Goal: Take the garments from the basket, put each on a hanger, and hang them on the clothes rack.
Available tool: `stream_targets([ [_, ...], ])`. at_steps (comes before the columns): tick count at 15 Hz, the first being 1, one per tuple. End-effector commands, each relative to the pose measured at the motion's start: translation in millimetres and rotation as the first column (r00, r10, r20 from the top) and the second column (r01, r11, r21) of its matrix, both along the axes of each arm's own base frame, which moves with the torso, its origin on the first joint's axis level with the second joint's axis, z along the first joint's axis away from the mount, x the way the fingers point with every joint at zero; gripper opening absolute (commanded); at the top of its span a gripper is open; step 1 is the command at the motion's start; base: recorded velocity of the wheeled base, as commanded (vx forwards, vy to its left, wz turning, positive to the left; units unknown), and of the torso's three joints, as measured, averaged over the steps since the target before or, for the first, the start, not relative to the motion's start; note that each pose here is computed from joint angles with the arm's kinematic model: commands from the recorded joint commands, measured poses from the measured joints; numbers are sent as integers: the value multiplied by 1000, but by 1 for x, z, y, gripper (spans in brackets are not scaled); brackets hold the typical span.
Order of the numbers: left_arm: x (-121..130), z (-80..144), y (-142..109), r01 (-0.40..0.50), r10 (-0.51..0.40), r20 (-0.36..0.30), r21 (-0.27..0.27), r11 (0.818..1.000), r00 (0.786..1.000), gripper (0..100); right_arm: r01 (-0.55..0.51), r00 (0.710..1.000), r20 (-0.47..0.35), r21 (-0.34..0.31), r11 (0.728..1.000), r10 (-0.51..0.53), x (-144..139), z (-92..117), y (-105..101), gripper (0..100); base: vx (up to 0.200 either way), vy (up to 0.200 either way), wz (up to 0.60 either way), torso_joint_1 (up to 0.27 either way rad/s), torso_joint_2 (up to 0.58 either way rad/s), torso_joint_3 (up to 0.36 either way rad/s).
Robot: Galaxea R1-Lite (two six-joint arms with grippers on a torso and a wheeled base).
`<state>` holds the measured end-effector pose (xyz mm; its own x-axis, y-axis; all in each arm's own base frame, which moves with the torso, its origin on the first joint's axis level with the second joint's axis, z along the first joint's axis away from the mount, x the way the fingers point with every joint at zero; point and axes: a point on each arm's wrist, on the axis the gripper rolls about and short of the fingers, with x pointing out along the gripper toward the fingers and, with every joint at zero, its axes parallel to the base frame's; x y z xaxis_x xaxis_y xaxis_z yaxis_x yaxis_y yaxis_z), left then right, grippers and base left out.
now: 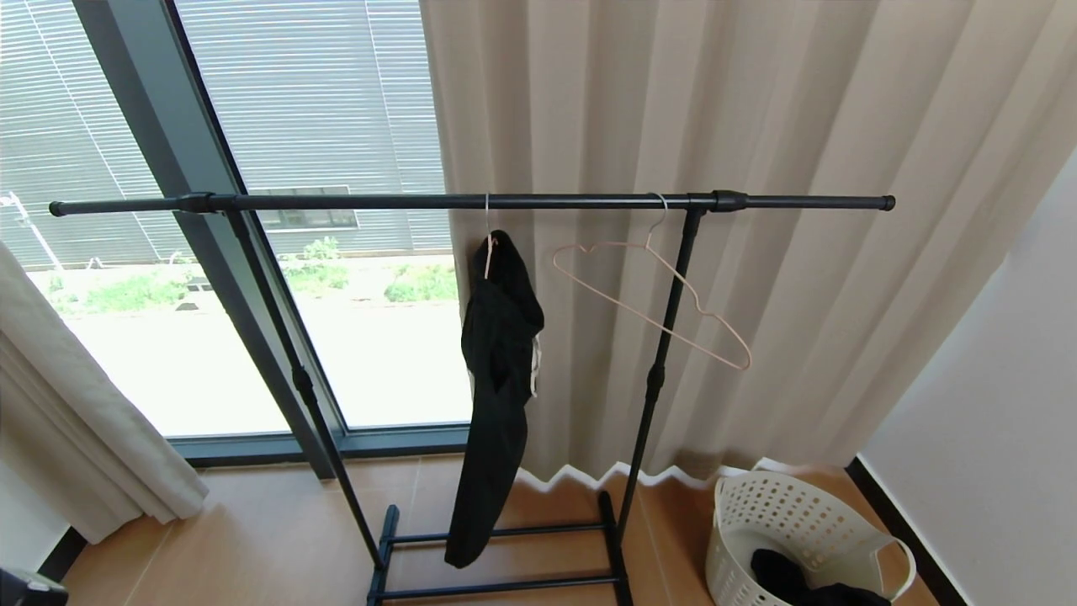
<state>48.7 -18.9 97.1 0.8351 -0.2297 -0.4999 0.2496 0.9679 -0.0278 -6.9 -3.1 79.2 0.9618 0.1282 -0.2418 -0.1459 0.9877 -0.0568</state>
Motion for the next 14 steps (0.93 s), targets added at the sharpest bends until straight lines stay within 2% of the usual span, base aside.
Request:
stream_targets([
  [1,-25,-13,12,-34,35,58,-14,999,998,100,61,996,59,13,998,-61,-5,0,0,100,0,0,0,0,0,0],
  [3,-38,-15,19,-67,67,69,-5,998,995,100,96,988,117,21,995,-98,-10,-1,0,100,0,0,0,0,0,0],
  [5,-40,-17,20,-79,75,87,46,996,993,100,150,980,126,23,988,-152,-11,-1,1,100,0,0,0,0,0,0],
  [6,-43,-17,21,-119,111,125,62,991,986,100,166,973,159,27,986,-168,-13,-2,1,100,0,0,0,0,0,0],
  [7,-45,-17,22,-157,148,155,52,986,977,100,175,970,168,29,984,-177,-14,-2,1,100,0,0,0,0,0,0],
  [8,-54,-17,23,-277,264,251,19,961,931,100,185,964,188,34,982,-188,-16,-3,1,100,0,0,0,0,0,0],
  [9,-58,-17,23,-339,323,293,2,941,900,100,192,961,197,36,981,-195,-16,-3,2,100,0,0,0,0,0,0],
  [10,-61,-18,22,-356,342,322,-16,934,883,100,196,959,201,39,980,-200,-17,-3,2,100,0,0,0,0,0,0],
  [11,-64,-18,21,-330,320,352,-35,943,879,100,195,959,204,42,980,-199,-17,-3,2,100,0,0,0,0,0,0],
  [12,-69,-19,21,-307,304,406,-59,950,862,100,193,958,206,44,980,-198,-17,-3,2,100,0,0,0,0,0,0],
  [13,-73,-21,21,-294,298,452,-79,952,841,100,192,958,208,45,980,-197,-17,-3,2,100,0,0,0,0,0,0],
  [14,-73,-21,21,-300,310,456,-97,949,834,100,189,959,208,45,981,-194,-17,-3,2,100,0,0,0,0,0,0],
])
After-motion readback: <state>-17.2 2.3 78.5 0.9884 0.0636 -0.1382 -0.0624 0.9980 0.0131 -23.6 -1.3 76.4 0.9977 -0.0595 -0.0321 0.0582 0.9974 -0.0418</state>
